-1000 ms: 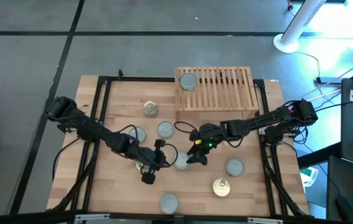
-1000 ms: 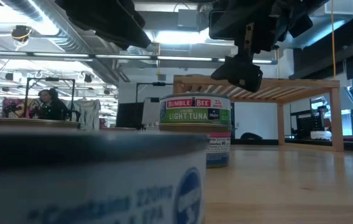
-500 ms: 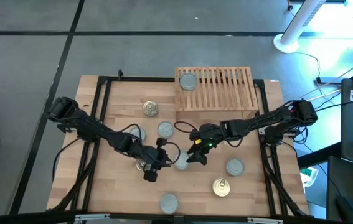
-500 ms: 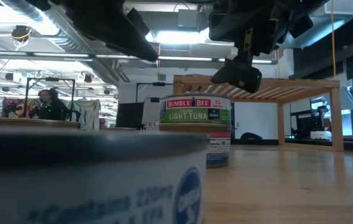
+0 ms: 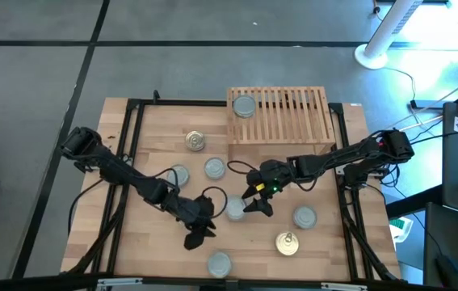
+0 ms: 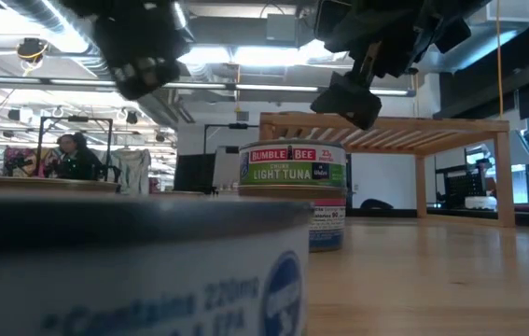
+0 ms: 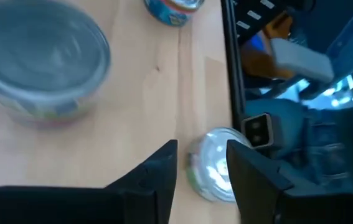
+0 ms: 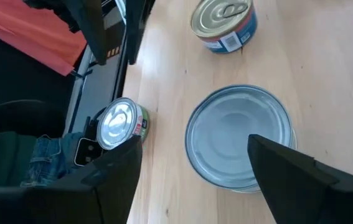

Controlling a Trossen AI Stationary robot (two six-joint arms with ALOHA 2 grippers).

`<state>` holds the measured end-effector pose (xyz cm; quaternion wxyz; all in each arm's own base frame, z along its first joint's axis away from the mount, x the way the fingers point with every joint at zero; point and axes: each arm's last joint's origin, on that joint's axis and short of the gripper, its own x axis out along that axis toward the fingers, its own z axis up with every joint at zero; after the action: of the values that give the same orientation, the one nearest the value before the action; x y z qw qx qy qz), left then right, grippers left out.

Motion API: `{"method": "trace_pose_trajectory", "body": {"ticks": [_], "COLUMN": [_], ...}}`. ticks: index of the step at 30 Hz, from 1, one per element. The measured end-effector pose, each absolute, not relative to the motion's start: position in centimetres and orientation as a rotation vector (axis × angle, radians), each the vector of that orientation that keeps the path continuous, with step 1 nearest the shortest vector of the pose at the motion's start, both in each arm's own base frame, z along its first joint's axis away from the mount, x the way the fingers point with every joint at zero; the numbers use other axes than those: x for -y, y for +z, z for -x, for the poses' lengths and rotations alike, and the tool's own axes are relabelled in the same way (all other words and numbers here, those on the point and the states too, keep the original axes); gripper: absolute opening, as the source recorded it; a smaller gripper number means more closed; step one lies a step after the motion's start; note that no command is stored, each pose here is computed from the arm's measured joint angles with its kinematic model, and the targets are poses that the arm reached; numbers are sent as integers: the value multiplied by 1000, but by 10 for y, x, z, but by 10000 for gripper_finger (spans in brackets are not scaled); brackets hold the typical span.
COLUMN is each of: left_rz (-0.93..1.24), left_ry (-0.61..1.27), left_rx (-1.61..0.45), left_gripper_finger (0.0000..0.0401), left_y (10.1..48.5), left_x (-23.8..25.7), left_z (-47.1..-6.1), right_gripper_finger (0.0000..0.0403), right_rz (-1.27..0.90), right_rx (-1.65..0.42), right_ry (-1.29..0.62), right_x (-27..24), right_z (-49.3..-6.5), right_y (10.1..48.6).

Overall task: Stack canned seafood by type on shelf
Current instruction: Stack the green tuna can on top of the green tuna can on the shelf

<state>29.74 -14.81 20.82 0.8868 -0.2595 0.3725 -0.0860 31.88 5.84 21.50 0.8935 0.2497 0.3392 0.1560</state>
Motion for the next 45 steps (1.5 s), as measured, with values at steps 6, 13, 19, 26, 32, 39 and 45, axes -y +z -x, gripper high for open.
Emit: {"method": "trace_pose_trajectory", "body": {"ticks": [6,13,19,26,32,39,45], "left_rz": [738,902,908,942,947,935,925], "left_ry": [-146,-169,-178,-148,-128,-133,-138], "left_rx": [-803,-887,-978,-1004,-1026,-1033,-1032], "left_gripper_finger": [128,128,127,127,127,127,127], "left_y": [209,194,175,166,160,157,156], "left_x": [163,180,185,187,188,191,191], "left_z": [-291,-302,-310,-312,-312,-312,-312], "right_gripper_finger": [292,292,292,291,291,292,292], "right_rz": [-470,-407,-271,109,485,520,506], "right_rx": [-706,-722,-711,-632,-534,-502,-493], "right_ry": [340,354,428,529,581,589,571], "right_x": [-58,-58,-72,-103,-126,-130,-124], "right_z": [-318,-316,-313,-305,-297,-297,-296], "right_y": [214,212,211,210,211,212,219]}}
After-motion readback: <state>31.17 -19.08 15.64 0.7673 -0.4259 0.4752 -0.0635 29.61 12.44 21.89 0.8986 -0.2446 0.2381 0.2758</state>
